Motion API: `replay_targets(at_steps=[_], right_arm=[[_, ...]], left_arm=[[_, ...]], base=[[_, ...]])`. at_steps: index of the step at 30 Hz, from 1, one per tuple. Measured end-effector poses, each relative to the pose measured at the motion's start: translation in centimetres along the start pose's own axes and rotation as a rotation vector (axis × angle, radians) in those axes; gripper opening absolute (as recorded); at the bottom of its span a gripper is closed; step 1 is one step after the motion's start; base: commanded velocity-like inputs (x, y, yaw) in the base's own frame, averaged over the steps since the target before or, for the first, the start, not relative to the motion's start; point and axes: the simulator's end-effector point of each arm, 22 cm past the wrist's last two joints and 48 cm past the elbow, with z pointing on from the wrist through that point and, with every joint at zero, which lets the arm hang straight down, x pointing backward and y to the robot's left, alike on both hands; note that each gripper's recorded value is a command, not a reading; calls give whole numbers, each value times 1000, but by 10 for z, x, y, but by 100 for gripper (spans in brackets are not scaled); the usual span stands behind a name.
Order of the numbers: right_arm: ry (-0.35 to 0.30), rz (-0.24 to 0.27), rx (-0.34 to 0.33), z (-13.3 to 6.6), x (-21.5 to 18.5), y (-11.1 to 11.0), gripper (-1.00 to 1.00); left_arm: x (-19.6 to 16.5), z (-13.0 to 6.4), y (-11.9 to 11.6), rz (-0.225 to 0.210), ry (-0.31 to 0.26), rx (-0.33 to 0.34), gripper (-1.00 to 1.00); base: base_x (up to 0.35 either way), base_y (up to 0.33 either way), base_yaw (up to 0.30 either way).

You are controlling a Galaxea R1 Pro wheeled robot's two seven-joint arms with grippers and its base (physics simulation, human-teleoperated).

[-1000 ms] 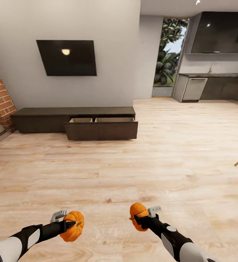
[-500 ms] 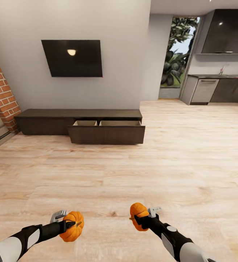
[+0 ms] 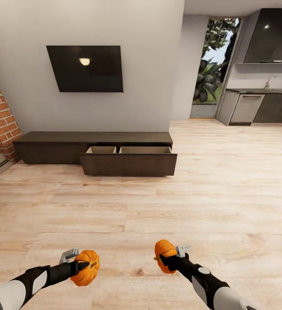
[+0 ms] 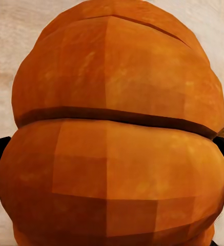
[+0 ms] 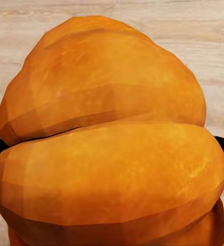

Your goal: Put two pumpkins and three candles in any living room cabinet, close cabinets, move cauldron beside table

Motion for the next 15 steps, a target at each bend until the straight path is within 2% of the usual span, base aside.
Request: replay_targets(at_steps=[5, 15], right_arm=[[-24, 2, 6, -1, -5, -3, -100], [-23, -7, -2, 0, -5, 1, -100]], left_arm=[[0, 0, 0, 0, 1, -1, -100], [1, 0, 0, 0, 1, 0, -100]], base=[[326, 138, 0], [326, 107, 0]])
